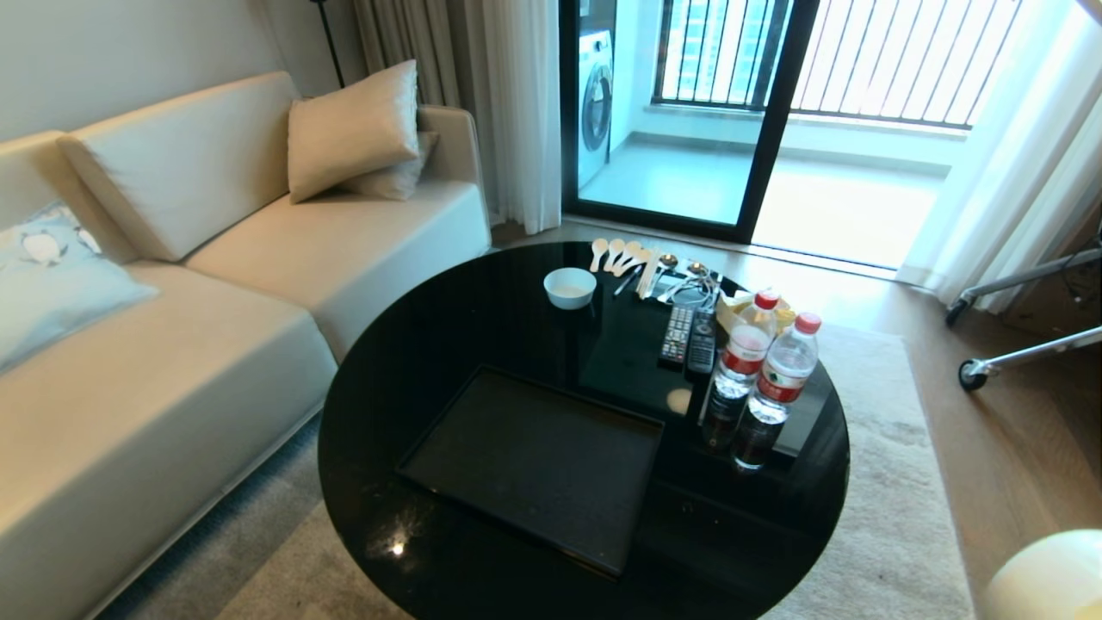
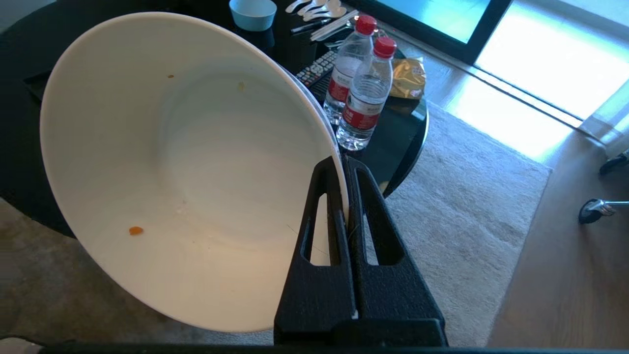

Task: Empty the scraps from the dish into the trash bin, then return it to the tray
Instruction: Put the bowl back to the table

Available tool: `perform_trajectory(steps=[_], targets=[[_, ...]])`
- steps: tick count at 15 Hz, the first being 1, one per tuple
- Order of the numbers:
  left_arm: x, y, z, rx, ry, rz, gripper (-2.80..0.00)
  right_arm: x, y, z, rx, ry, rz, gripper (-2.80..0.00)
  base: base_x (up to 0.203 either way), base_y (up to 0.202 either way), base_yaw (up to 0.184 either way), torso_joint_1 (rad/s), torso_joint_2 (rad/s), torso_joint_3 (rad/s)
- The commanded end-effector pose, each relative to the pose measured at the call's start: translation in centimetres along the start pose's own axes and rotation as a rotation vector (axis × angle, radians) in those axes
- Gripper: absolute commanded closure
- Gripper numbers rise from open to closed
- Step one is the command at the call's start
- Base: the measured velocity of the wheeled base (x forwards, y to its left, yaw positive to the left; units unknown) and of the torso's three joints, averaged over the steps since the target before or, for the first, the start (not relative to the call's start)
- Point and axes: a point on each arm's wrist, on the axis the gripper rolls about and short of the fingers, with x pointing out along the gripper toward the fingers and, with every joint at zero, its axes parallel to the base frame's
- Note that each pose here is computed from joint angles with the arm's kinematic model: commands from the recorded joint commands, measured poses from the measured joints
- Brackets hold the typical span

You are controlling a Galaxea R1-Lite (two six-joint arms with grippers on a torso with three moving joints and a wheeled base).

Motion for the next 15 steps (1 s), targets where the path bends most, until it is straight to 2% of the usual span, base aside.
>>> perform_trajectory(steps=[1,3,5,8,10,12,15], targets=[[0.0,0.0,0.0,-0.001,-0.001,0.0,0.0,4.7,-1.6,3.1,0.02,0.159,0.083,0.0,0.0,0.0,0.0,0.0,0.0,0.0],[0.0,0.0,0.0,-0.001,-0.001,0.0,0.0,8.0,-2.4,4.5,-0.006,0.217,0.178,0.0,0.0,0.0,0.0,0.0,0.0,0.0],[0.0,0.0,0.0,-0.001,-0.001,0.0,0.0,11.7,-2.6,4.8,-0.027,0.282,0.3,0.0,0.0,0.0,0.0,0.0,0.0,0.0],[0.0,0.0,0.0,-0.001,-0.001,0.0,0.0,18.0,-0.8,4.2,-0.063,0.321,0.463,0.0,0.0,0.0,0.0,0.0,0.0,0.0],[0.0,0.0,0.0,-0.001,-0.001,0.0,0.0,21.8,1.9,3.8,-0.086,0.325,0.546,0.0,0.0,0.0,0.0,0.0,0.0,0.0],[0.0,0.0,0.0,-0.001,-0.001,0.0,0.0,24.9,5.8,3.8,-0.06,0.348,0.598,0.0,0.0,0.0,0.0,0.0,0.0,0.0],[0.0,0.0,0.0,-0.001,-0.001,0.0,0.0,28.2,11.0,2.8,0.098,0.471,0.537,0.0,0.0,0.0,0.0,0.0,0.0,0.0]])
